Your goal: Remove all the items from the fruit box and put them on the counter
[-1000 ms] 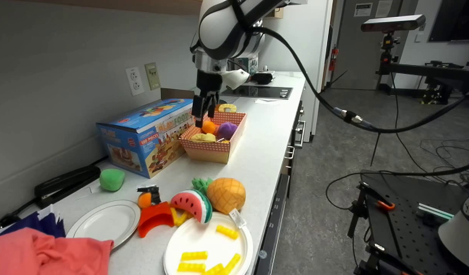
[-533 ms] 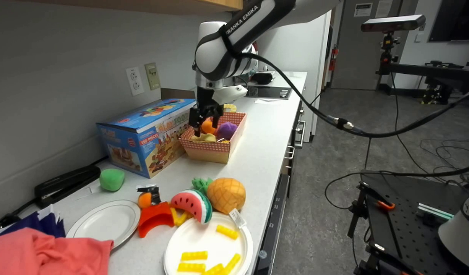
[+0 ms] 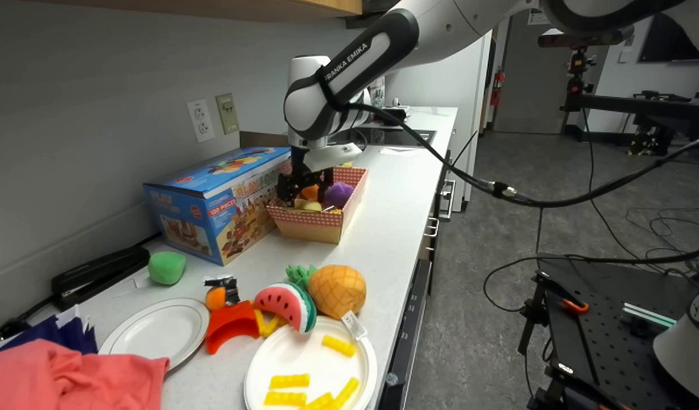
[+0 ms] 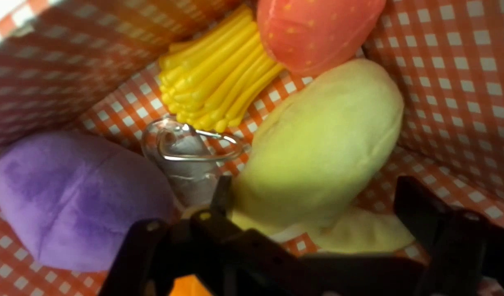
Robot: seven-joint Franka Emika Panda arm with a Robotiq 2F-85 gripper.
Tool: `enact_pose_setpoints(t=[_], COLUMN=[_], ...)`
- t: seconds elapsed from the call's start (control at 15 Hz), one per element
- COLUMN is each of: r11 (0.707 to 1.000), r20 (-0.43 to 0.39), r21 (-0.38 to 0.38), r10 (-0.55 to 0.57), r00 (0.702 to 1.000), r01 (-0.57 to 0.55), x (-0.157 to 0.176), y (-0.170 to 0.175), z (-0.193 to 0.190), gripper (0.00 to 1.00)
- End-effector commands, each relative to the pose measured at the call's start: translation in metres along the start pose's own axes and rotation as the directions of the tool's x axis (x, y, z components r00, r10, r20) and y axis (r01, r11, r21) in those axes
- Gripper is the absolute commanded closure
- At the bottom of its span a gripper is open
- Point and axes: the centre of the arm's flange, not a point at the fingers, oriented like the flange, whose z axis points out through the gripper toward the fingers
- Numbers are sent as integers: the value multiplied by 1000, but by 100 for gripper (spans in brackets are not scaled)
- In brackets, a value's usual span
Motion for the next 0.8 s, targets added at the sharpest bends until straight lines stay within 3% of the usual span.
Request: enact_pose_setpoints(t=[0.0, 0.07, 0.27, 0.73], r11=[997, 996, 996, 1000], r20=[29, 37, 41, -17], r21=[-35, -41, -43, 3], r10=[69, 79, 82, -22], r00=[997, 996, 996, 1000], r01=[-68, -77, -80, 22], x=[17, 16, 12, -15], y=[1, 3, 4, -4], z=[17, 21, 19, -36], gripper=[13, 26, 51, 98])
